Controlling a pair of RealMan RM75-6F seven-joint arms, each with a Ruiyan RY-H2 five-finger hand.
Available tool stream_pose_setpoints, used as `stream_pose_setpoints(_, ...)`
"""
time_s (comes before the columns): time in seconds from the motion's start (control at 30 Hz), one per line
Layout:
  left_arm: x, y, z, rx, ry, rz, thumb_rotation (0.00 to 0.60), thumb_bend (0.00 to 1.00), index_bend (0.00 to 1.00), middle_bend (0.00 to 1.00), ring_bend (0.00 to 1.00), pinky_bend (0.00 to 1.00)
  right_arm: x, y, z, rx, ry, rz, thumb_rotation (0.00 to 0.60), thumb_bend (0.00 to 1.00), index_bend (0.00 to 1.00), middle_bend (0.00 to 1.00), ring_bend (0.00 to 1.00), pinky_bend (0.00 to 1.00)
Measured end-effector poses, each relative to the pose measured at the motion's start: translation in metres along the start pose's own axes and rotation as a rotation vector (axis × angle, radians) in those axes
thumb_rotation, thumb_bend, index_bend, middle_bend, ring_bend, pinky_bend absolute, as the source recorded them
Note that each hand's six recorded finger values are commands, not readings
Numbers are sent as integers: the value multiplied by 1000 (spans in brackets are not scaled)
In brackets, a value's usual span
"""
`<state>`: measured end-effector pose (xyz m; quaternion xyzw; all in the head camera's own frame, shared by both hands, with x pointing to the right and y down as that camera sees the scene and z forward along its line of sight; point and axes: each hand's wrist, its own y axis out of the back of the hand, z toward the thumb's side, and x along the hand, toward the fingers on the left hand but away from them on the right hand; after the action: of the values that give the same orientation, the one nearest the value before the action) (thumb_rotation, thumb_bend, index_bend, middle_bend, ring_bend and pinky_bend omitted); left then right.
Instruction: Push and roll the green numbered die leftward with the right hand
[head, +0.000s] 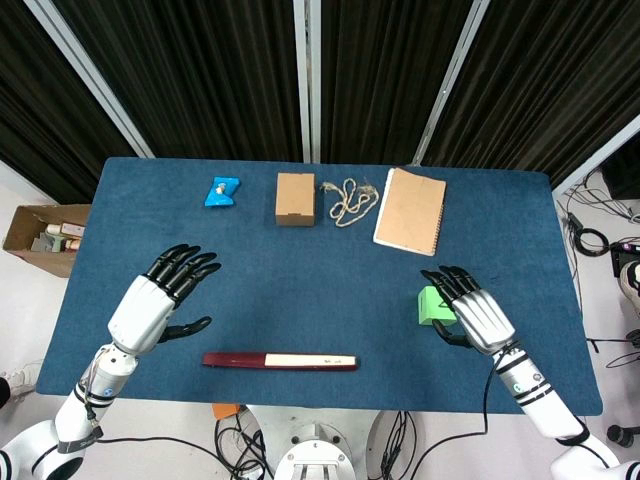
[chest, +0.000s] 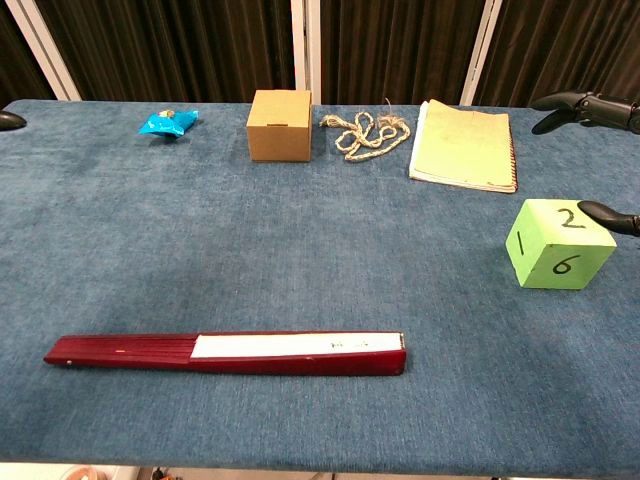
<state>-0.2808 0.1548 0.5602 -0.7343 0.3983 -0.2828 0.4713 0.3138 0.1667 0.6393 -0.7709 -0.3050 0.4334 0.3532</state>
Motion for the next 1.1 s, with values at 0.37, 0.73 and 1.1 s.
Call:
stream_pose_setpoints(0.37,-4,-6,-5,4,23,-27,600,62,183,157,116,165,4,15,-12,-5,-74,35,600,753,103,131,47,162)
stream_pose_setpoints(0.73,-12,-15,-10,5,55,-61,600,62,183,157,117,165,24,36,-57,-92,-339,243,600,839,271,0,0,0)
stream_pose_setpoints(1.1,-12,-22,-4,1,41,-86,600,63,183,157,117,164,22,12,-85,-213,-425,344,600,873,232,0,0,0)
